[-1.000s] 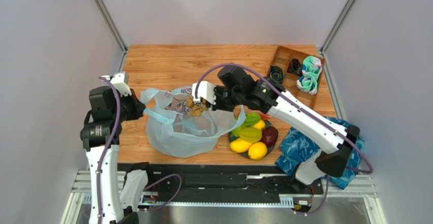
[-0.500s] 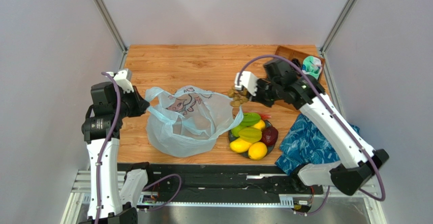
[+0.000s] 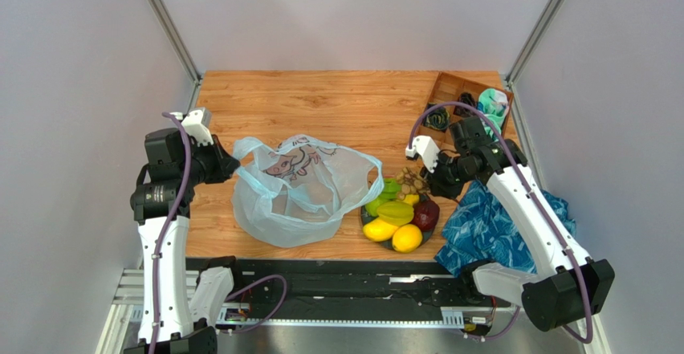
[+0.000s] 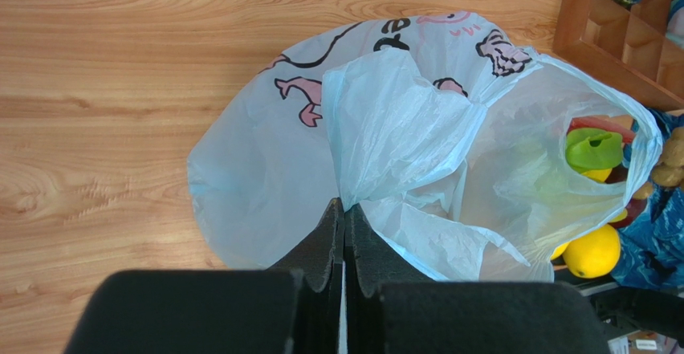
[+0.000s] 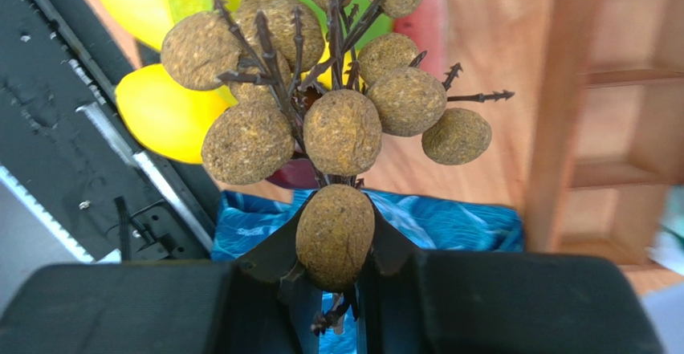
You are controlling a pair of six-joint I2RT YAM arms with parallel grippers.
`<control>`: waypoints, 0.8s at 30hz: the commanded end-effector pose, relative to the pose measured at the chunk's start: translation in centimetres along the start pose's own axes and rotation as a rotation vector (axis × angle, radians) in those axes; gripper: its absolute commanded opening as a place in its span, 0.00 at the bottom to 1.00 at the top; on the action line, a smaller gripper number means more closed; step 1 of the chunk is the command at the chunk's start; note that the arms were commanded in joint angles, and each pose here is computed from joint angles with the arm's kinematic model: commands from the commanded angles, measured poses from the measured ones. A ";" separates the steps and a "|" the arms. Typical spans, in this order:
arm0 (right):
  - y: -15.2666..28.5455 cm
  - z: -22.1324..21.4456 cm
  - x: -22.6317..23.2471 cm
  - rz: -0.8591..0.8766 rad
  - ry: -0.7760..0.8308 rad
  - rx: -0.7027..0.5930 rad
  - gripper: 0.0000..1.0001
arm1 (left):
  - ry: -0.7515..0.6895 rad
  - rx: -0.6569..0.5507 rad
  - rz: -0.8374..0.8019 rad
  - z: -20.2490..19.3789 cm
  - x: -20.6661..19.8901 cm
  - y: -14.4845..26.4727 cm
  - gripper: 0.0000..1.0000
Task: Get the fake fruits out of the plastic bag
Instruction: Place the fake fruit on the plate.
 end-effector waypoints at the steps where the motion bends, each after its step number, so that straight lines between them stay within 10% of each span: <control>1: -1.0 0.2 0.6 0.013 0.035 -0.096 0.00 | -0.016 -0.029 -0.014 0.5 -0.1 -0.1 0.00; 8: -3.5 -0.3 0.2 0.074 -0.002 -0.069 0.02 | -0.022 -0.017 -0.016 0.2 -0.1 0.1 0.00; 19: -4.3 -1.5 1.1 0.149 -0.035 0.000 0.53 | -0.023 -0.021 -0.014 0.4 0.0 -0.1 0.00; 24: -2.8 -0.8 0.5 0.116 -0.028 0.011 0.61 | -0.018 -0.019 -0.014 0.3 0.1 -0.2 0.00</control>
Point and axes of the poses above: each gripper's point midway between its finger pads, its own y axis back along the fingers, its own x axis along the line the jaws close on, z = x × y, the point moved 7 cm from there along y, back along the fingers, and after that the axes turned 9 degrees about y, right-handed, at the moved point
